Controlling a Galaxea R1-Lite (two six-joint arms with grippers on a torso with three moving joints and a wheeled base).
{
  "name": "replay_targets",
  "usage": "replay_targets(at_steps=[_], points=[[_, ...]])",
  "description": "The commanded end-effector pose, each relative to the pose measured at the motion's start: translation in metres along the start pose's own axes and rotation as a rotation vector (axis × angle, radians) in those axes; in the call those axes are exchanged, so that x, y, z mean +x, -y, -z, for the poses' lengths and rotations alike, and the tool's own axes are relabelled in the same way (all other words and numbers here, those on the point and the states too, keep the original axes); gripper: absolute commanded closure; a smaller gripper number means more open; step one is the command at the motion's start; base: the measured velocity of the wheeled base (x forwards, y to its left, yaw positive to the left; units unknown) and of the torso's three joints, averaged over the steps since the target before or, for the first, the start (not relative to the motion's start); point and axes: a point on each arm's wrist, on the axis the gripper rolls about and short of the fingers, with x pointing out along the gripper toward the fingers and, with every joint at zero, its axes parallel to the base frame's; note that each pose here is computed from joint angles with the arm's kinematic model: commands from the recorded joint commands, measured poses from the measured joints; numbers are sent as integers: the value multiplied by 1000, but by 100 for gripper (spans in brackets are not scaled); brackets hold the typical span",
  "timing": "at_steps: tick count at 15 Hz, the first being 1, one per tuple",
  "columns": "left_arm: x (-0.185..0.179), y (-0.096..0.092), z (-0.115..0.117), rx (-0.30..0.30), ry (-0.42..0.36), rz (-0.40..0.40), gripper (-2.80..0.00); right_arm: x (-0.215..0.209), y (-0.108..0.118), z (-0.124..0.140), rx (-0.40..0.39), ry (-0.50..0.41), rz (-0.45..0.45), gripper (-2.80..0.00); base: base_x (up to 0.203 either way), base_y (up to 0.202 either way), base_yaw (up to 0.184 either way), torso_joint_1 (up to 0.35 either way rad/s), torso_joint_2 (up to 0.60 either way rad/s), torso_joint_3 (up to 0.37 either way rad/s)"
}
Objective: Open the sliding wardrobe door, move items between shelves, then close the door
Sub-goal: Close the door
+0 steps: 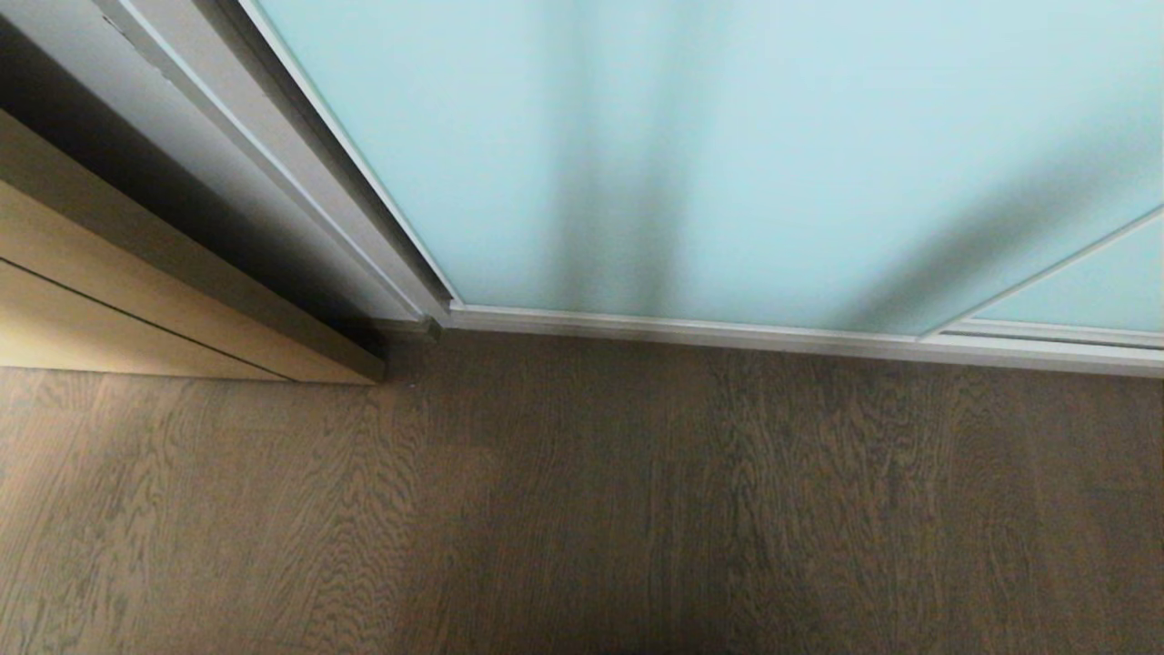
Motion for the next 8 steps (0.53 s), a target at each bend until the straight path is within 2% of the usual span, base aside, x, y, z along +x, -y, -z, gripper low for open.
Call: replay_targets(at_steps=[1, 3, 5, 8], points=[[0, 0, 0, 0, -2, 3, 0, 0, 0, 0, -1, -3, 0, 0, 0, 0, 0, 0, 0, 0], [0, 0, 1, 13, -5, 3, 0, 0, 0, 0, -1, -3, 0, 0, 0, 0, 0, 0, 0, 0], [0, 0, 0, -9, -4, 1, 0, 0, 0, 0, -1, -3, 0, 0, 0, 0, 0, 0, 0, 0], [0, 0, 1, 9, -4, -3, 0, 0, 0, 0, -1, -3, 0, 0, 0, 0, 0, 0, 0, 0]])
